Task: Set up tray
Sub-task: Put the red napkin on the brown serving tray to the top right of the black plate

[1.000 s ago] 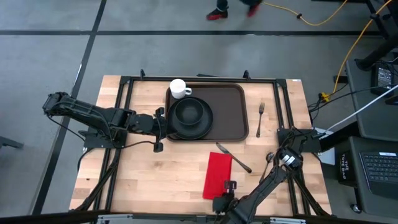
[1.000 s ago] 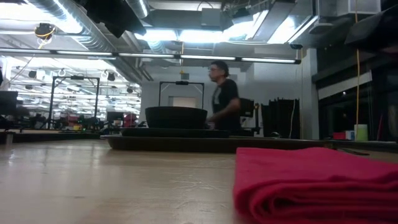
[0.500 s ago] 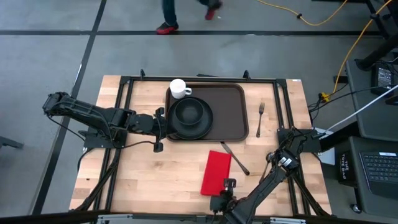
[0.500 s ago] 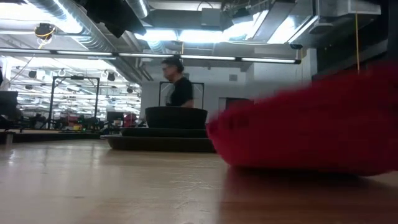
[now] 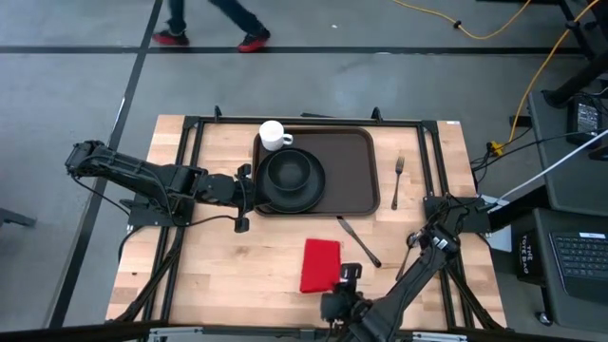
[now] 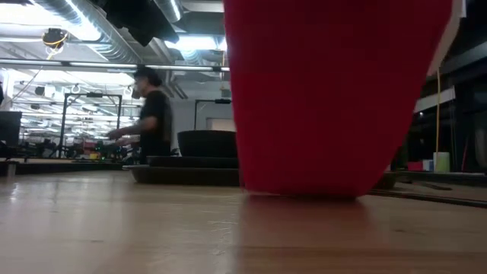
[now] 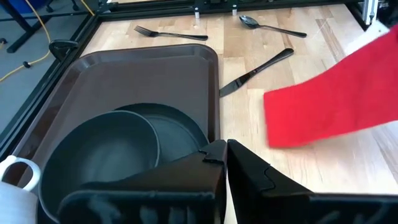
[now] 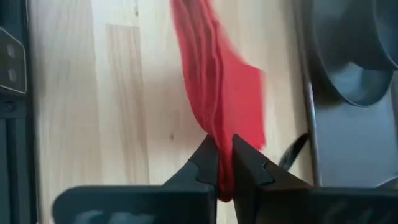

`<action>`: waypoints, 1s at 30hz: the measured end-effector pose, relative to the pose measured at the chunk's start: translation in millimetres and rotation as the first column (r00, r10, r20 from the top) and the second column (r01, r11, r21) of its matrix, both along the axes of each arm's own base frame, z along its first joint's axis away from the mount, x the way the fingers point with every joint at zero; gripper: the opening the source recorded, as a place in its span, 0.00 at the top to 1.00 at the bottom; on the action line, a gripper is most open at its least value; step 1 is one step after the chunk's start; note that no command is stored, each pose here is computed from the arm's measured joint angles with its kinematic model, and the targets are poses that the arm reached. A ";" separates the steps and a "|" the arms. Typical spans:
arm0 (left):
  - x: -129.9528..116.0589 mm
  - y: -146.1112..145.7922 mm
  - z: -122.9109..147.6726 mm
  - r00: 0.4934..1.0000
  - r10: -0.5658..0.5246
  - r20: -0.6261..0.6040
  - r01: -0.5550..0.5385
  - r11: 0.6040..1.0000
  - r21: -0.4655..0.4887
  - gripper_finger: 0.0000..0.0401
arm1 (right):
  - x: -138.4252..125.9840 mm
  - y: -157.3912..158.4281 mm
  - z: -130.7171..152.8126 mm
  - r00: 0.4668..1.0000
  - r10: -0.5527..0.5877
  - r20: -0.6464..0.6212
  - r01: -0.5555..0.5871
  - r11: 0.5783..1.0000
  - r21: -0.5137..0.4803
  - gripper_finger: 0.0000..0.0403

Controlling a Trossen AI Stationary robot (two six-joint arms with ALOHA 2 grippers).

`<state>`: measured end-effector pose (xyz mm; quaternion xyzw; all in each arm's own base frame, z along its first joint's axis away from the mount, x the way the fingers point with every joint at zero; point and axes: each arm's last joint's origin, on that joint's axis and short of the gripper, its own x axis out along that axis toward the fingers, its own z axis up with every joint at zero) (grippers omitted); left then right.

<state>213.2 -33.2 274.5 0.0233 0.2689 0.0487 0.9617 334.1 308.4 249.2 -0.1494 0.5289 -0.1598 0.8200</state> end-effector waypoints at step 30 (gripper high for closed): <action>0.0 0.1 0.0 1.000 0.001 0.000 -0.001 1.000 0.000 0.98 | -10.5 -74.6 112.9 0.980 0.132 0.148 -0.121 0.989 -0.082 0.95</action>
